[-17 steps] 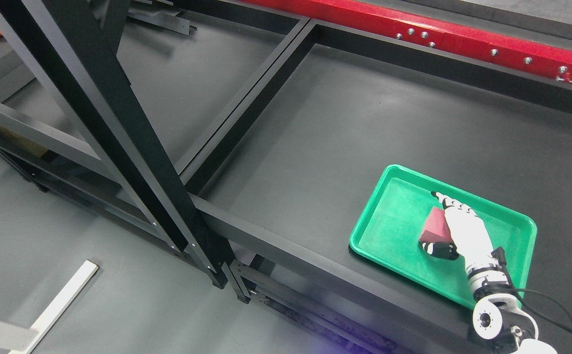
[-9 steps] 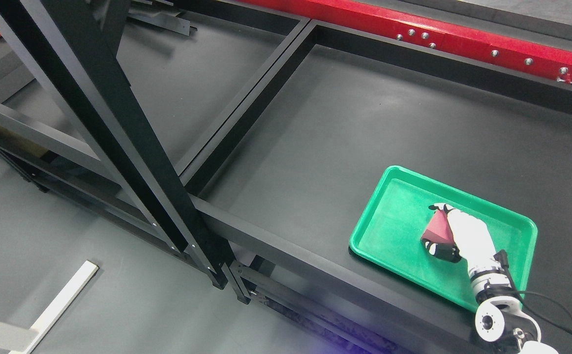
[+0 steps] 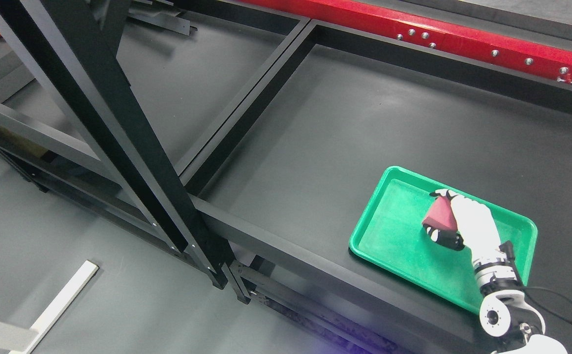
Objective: Pick pink block from left shelf to tray
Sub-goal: 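Lift the pink cube out of the green tray with the right hand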
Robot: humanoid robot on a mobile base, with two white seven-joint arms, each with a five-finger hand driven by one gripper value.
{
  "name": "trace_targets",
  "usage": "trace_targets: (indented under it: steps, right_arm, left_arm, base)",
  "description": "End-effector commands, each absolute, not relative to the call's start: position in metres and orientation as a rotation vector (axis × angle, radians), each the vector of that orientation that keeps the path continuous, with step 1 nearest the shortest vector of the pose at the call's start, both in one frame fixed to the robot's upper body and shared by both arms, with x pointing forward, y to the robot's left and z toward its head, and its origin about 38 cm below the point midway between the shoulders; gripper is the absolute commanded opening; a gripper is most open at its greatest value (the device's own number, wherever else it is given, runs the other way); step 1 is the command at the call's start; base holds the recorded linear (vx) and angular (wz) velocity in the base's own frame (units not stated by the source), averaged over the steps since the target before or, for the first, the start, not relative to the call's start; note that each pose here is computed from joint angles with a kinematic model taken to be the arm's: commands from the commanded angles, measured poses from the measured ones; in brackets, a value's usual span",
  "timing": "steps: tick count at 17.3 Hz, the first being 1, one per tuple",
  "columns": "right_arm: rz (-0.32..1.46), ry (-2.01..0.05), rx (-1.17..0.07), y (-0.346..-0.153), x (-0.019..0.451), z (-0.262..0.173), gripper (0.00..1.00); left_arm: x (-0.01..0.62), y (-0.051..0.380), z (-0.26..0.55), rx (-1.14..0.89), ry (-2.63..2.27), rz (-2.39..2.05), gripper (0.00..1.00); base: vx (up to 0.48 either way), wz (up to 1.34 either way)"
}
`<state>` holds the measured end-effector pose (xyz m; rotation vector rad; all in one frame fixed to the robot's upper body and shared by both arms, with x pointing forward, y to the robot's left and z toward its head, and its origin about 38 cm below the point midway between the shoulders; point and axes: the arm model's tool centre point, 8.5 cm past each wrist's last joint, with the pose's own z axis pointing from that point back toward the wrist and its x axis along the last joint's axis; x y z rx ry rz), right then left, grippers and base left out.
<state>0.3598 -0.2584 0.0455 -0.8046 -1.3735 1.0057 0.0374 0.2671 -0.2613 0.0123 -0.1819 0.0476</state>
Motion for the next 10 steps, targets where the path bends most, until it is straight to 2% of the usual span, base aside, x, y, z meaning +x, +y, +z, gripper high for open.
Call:
trace_targets:
  steps: [1,6,10]
  right_arm:
    - [0.714,-1.557,-1.035,-0.293,0.354,0.075,0.00]
    - [0.522,-1.668,-1.131,-0.315,0.339,0.107,0.00]
    - [0.469,-1.726,-1.181,-0.314,0.327,0.120,0.00]
  left_arm:
    - [0.031,0.278,-0.261,0.031,-0.174,0.045,1.00]
    - [0.031,0.278,-0.261,0.031,-0.174,0.045,1.00]
    - [0.031,0.278,-0.261,0.031,-0.174,0.045,1.00]
  base:
    - [0.000,0.00]
    - [0.000,0.00]
    - [0.000,0.00]
